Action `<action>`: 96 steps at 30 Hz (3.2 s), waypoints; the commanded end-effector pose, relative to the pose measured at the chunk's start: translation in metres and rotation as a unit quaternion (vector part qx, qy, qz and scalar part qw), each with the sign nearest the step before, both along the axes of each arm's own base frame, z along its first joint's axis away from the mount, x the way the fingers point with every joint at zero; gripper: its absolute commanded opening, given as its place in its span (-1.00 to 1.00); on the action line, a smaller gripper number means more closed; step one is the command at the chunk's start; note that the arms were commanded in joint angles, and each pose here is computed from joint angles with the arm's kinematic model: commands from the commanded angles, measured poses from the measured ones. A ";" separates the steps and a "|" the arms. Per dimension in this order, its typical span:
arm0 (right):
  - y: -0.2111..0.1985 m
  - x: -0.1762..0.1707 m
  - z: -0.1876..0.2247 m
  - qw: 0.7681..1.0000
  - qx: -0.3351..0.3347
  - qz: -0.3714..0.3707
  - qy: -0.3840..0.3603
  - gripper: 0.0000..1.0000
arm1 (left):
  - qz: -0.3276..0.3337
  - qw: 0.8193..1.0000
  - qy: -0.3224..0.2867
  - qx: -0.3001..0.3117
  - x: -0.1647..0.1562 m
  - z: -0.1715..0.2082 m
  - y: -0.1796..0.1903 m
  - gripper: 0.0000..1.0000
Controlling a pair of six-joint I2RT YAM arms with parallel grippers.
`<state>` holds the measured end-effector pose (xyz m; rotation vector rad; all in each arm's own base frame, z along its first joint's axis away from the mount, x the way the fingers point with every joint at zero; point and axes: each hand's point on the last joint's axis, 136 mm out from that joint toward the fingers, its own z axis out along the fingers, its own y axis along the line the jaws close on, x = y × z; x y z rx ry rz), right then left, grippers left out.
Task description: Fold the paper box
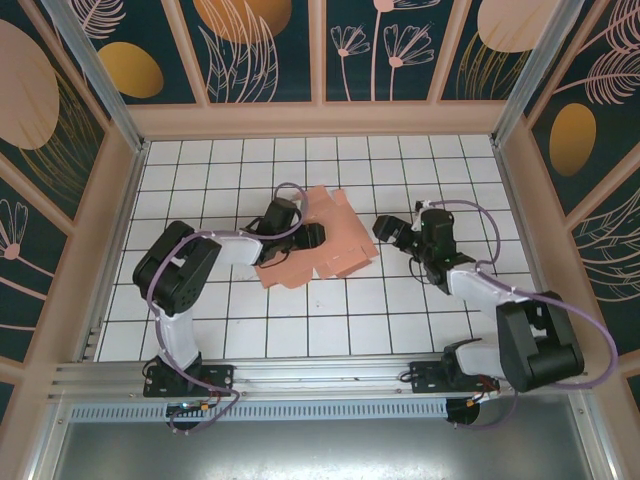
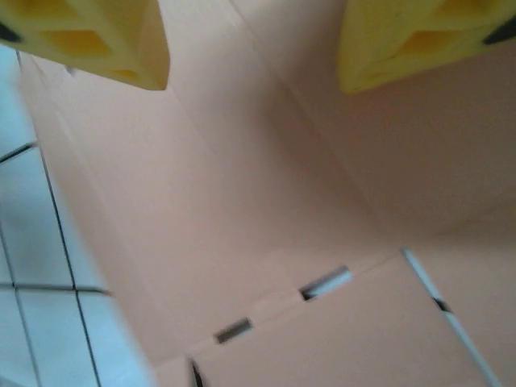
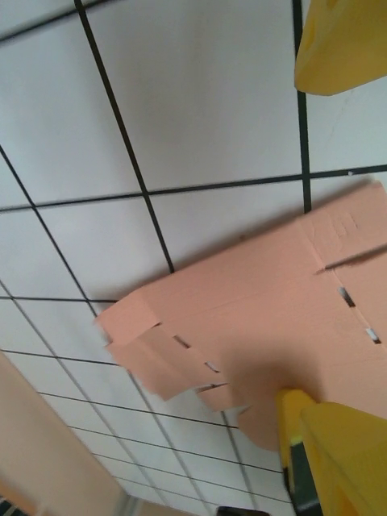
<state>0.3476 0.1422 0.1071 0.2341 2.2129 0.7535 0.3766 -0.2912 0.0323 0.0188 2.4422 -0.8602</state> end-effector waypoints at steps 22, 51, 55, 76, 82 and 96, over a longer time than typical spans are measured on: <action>0.081 0.047 -0.045 0.954 0.060 0.279 0.093 0.38 | 0.002 0.998 0.058 0.012 -0.029 -0.044 0.020 -0.05; 0.082 0.053 -0.025 0.953 0.090 0.285 0.048 -1.00 | -0.004 0.999 0.049 0.019 -0.028 -0.039 0.021 0.21; 0.080 0.052 -0.027 0.955 0.081 0.282 0.047 -1.00 | -0.004 0.999 0.050 0.017 -0.029 -0.039 0.021 0.22; 0.039 0.051 -0.030 0.945 -0.265 0.191 0.020 -1.00 | 0.082 0.991 -0.102 -0.019 -0.011 0.085 0.053 0.98; 0.026 0.060 -0.012 0.916 -0.388 0.100 -0.031 -1.00 | 0.092 0.990 -0.107 -0.014 -0.012 0.087 0.059 0.98; 0.022 0.050 -0.020 0.811 -0.581 0.039 -0.051 -1.00 | 0.097 0.990 -0.104 -0.015 -0.019 0.086 0.065 0.98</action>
